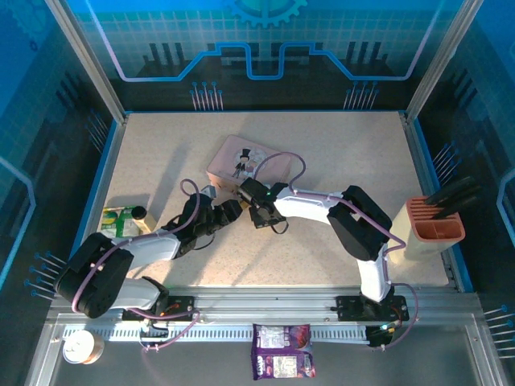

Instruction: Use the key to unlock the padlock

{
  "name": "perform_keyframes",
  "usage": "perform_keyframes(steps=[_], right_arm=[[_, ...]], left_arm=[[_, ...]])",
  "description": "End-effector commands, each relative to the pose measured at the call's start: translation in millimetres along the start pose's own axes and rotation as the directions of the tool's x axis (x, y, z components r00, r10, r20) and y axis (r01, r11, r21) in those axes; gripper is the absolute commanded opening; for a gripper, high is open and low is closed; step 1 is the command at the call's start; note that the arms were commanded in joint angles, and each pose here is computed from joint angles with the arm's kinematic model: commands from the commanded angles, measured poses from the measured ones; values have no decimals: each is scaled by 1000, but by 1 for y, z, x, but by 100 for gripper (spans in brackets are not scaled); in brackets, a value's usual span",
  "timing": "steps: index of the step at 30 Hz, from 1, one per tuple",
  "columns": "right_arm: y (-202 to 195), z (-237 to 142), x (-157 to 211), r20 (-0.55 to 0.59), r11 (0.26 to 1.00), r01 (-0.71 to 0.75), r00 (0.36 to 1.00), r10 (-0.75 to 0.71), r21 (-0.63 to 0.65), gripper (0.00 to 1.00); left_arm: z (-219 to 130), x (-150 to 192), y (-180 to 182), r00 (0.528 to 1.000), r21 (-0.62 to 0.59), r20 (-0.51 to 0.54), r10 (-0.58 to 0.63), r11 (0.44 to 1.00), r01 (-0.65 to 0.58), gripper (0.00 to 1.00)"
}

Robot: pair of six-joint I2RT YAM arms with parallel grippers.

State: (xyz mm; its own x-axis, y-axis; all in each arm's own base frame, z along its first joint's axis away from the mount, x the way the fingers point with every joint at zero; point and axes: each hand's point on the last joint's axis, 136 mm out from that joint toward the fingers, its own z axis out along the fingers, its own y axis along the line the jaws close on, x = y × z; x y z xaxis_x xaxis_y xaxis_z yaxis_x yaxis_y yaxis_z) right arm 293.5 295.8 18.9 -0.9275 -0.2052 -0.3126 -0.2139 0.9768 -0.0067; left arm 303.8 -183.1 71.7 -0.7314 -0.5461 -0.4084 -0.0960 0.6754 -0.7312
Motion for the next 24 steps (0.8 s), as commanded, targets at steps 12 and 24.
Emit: perform_keyframes(steps=[12,24], right_arm=[[-4,-22,34,-46,992,-89,995,85,-90,2],[16,-82,11,54,912,-190,973,224,-364,0]], left_arm=[[-7,2,-3,1000,24,-2,19,1000,-19,66],[-17,24,-58,975,306,-4,221,929,-209,62]])
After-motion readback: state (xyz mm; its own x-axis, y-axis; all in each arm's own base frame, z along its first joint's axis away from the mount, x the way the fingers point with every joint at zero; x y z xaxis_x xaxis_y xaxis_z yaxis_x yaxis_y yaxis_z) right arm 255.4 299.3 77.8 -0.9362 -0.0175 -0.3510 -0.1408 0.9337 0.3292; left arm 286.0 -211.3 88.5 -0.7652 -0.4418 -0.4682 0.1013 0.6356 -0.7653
